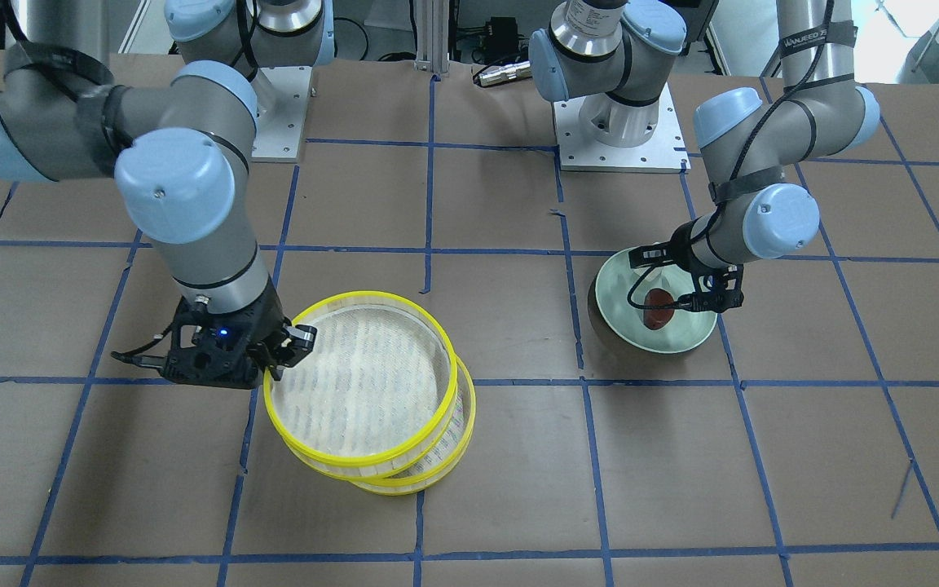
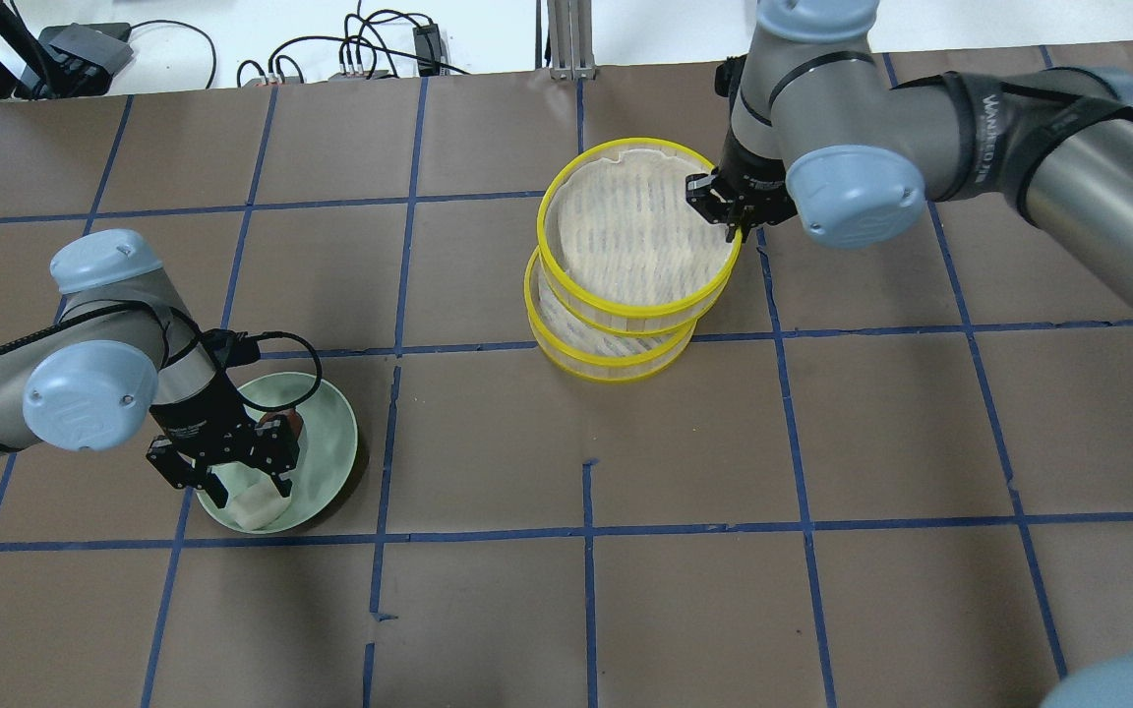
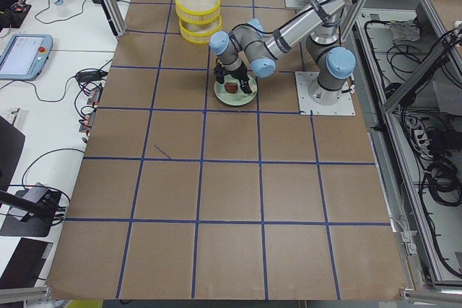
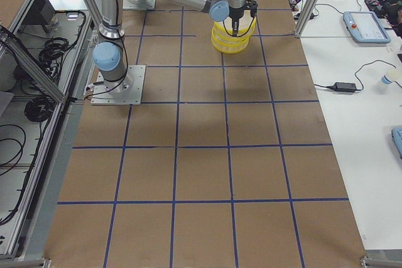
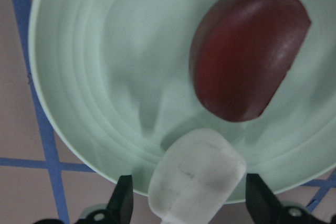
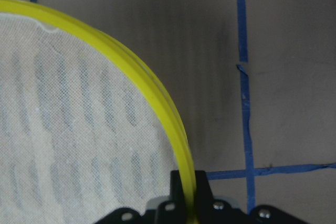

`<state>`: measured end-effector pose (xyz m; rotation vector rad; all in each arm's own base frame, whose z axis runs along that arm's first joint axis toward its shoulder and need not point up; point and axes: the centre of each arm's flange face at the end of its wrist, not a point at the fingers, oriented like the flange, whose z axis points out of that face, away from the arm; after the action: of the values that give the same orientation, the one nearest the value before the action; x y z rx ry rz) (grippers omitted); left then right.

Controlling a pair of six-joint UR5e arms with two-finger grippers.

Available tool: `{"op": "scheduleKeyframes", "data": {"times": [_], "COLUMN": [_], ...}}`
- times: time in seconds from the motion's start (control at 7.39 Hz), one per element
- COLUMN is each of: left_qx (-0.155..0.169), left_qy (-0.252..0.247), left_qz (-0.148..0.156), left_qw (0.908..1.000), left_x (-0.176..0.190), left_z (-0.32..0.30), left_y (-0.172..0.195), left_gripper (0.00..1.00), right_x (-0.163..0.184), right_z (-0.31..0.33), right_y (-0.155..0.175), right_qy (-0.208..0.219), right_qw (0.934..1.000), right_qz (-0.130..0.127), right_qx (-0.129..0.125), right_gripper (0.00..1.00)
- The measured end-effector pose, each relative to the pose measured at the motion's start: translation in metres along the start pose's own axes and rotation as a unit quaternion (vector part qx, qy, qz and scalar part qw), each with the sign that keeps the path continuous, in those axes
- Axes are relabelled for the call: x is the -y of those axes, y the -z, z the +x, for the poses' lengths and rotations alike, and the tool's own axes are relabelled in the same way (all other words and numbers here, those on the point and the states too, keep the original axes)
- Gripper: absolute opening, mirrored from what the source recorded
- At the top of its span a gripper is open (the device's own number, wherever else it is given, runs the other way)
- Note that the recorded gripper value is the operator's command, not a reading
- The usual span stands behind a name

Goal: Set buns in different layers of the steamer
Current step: 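Lift top tier aside with right gripper while left gripper grasps white bun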

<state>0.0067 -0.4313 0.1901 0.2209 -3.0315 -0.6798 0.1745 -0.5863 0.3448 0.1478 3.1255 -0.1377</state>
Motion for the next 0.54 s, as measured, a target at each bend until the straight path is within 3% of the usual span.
{"op": "scheduleKeyframes", "data": {"times": [0.27, 0.54], "left_qx": [0.002, 0.002], "left_qy": [0.0, 0.0], "left_qz": [0.0, 0.0], "left_qw": [1.0, 1.0], "left_x": [-0.001, -0.001], "left_z": [0.002, 0.002], "left_y": [0.0, -0.001], "left_gripper": [0.55, 0.36], "right_x": [0.016, 0.029], "right_z": [0.084, 0.169], "right_y": [0.017, 0.021], "right_qy": [-0.028, -0.03], "right_qw": [0.9995, 0.9994], "right_qz": [-0.013, -0.016], "right_qx": [-0.001, -0.007], "right_gripper": [0.13, 0.13]}}
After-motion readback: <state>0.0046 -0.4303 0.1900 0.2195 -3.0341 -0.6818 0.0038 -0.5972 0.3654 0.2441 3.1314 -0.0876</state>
